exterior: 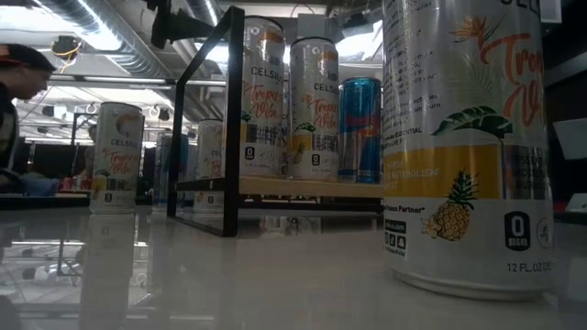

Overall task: Place canned beverage on shelf
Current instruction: Adjust the blue soda can on the shelf

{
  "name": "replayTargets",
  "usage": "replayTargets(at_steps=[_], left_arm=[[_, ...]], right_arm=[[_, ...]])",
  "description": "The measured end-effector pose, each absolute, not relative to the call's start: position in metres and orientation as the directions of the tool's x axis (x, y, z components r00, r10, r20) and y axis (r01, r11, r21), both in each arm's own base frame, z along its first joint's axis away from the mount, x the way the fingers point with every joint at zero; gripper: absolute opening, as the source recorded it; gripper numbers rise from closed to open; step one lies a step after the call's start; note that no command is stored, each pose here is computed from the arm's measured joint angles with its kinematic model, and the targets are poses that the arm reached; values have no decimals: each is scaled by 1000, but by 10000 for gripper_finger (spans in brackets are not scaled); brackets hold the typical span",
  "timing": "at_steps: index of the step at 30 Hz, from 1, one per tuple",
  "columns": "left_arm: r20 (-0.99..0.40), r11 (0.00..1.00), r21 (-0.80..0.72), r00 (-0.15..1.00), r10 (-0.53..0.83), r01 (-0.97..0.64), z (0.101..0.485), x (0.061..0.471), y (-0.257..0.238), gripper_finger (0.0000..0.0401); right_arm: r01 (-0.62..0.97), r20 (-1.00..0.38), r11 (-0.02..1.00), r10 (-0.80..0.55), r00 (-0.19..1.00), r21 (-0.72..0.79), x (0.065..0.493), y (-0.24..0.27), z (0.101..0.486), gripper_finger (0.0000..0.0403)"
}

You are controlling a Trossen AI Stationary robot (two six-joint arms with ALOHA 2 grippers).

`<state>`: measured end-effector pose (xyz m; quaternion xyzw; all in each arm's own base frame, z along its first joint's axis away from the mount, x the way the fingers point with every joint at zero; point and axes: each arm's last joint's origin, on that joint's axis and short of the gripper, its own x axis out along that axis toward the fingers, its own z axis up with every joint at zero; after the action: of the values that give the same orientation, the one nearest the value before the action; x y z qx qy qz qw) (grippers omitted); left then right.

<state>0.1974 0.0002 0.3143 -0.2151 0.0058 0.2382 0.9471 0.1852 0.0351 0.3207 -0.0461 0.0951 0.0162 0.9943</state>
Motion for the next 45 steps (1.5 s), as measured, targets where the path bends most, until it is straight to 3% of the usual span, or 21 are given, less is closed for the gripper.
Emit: replayTargets(at_steps=[5, 15, 25, 35, 45], left_arm=[[-115, 794, -404, 886, 448, -454, 314, 197, 0, 365], [-135, 795, -392, 884, 448, -463, 312, 197, 0, 365], [-172, 797, -370, 878, 447, -478, 308, 197, 0, 365], [-173, 798, -372, 879, 443, -475, 308, 197, 0, 365], [-177, 798, -369, 879, 443, -477, 307, 197, 0, 365]], right_arm=[[-62, -258, 993, 34, 966, -103, 200, 39, 308, 353], [154, -345, 969, -215, 914, -195, 233, 39, 279, 353], [174, -387, 970, -227, 894, -166, 247, 40, 264, 353], [195, -410, 981, -179, 894, -3, 250, 22, 263, 353], [216, -477, 976, -199, 856, -19, 264, 24, 242, 353]])
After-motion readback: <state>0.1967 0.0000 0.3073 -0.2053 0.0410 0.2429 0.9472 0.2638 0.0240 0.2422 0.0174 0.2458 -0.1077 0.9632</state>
